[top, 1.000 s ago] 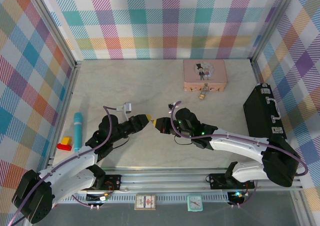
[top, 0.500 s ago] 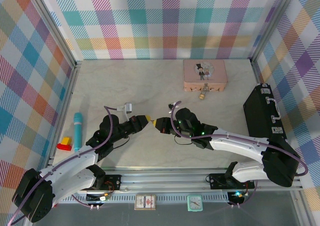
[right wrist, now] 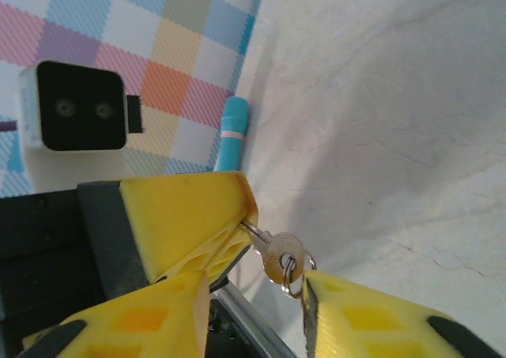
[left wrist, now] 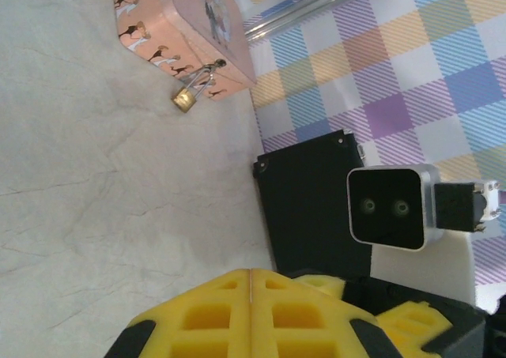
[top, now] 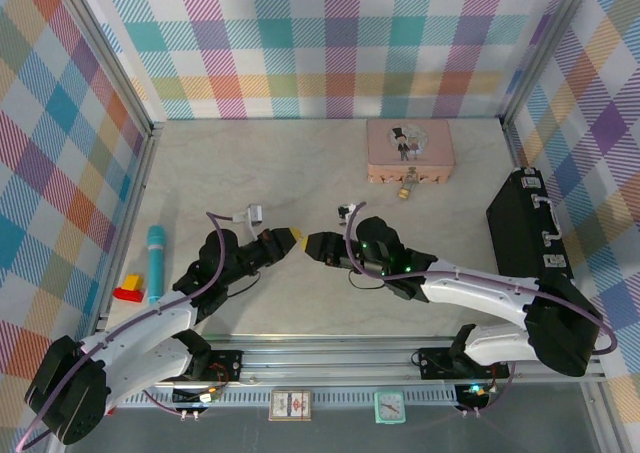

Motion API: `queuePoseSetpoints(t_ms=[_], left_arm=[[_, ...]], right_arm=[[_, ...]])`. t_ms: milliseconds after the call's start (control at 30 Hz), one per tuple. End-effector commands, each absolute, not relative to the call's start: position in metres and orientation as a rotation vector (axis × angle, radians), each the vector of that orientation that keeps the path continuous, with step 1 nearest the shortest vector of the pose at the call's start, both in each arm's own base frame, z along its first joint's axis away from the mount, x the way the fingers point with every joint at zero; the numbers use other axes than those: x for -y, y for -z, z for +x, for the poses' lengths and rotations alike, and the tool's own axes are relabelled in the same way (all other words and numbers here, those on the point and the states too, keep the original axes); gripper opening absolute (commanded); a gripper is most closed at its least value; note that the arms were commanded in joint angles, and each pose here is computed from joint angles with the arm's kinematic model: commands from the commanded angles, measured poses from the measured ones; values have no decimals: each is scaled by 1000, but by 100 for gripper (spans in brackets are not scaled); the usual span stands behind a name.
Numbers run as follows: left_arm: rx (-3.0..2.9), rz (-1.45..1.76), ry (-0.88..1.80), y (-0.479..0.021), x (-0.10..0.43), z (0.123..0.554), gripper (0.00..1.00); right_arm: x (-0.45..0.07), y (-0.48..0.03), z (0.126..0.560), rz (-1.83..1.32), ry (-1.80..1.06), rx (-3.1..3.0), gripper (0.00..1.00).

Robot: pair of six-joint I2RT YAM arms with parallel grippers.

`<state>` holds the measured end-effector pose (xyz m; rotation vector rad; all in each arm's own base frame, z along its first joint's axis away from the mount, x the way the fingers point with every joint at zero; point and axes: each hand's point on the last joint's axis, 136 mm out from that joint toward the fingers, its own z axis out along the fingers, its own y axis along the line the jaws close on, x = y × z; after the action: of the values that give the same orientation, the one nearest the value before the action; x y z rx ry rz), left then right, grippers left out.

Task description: Unlock the padlock with the key

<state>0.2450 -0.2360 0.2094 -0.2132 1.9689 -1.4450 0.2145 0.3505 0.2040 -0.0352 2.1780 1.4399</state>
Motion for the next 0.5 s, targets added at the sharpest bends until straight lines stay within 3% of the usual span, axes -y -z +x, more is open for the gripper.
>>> queuePoseSetpoints(t_ms=[0,167,467], left_arm=[[-1859,-231,1547,-242,242,248,0],[-1847,-243,1588,-247,245,248,0],[-1828,-225,1616,-257,248,246,0]], right_arm=[[-351,-229,218,-24,-1598,-2052,42],[-343,-231,220,-24,-1590,-2027,51],[-334,-238,219,-60,-1615,-1974,55]])
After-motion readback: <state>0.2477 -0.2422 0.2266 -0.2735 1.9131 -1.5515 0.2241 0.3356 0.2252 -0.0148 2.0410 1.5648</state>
